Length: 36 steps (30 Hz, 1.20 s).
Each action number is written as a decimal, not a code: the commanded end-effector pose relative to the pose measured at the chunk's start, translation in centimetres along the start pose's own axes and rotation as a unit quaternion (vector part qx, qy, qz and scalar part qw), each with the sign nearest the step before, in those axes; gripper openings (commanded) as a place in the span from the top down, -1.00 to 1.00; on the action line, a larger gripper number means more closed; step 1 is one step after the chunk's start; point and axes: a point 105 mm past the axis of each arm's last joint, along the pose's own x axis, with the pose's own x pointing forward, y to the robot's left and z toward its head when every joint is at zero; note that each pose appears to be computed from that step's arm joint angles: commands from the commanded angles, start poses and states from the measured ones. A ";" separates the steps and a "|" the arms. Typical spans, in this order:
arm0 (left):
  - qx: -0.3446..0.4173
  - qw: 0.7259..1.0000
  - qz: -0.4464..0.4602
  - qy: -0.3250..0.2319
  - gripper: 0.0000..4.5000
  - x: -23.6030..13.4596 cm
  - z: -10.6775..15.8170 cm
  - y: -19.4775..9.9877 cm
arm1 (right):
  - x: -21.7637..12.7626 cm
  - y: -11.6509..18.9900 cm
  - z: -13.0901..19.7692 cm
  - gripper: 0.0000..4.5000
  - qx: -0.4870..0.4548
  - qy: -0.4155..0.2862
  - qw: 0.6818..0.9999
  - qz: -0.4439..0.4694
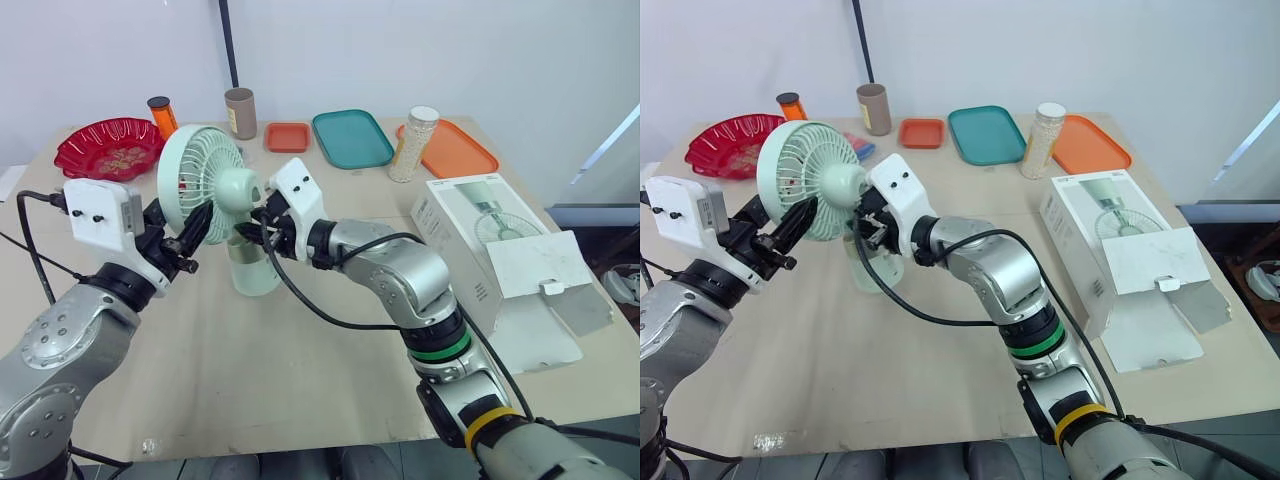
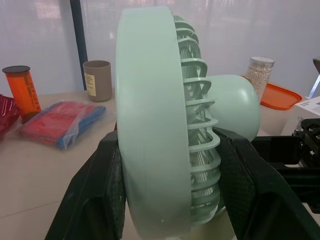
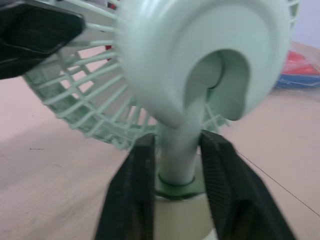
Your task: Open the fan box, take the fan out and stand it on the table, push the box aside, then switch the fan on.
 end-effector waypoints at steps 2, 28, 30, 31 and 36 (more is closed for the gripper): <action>0.010 0.999 -0.013 -0.050 0.10 -0.4 2.0 -1.0 | -0.1 0.6 1.6 0.42 -0.017 -0.026 0.999 0.013; 0.005 0.999 -0.013 -0.053 0.10 -0.4 1.9 -1.1 | 0.2 0.7 1.3 0.86 -0.004 -0.022 1.000 0.012; 0.005 0.998 -0.013 -0.054 0.10 -0.4 2.0 -1.1 | 0.2 0.7 1.2 0.86 -0.003 -0.020 1.000 0.012; 0.006 0.998 -0.014 -0.055 0.10 -0.3 2.0 -1.1 | 0.2 0.7 1.2 0.86 -0.002 -0.019 1.000 0.012; 0.007 0.998 -0.008 -0.059 0.10 -0.3 2.3 -0.7 | 0.2 0.8 1.1 0.86 0.001 -0.019 1.000 0.015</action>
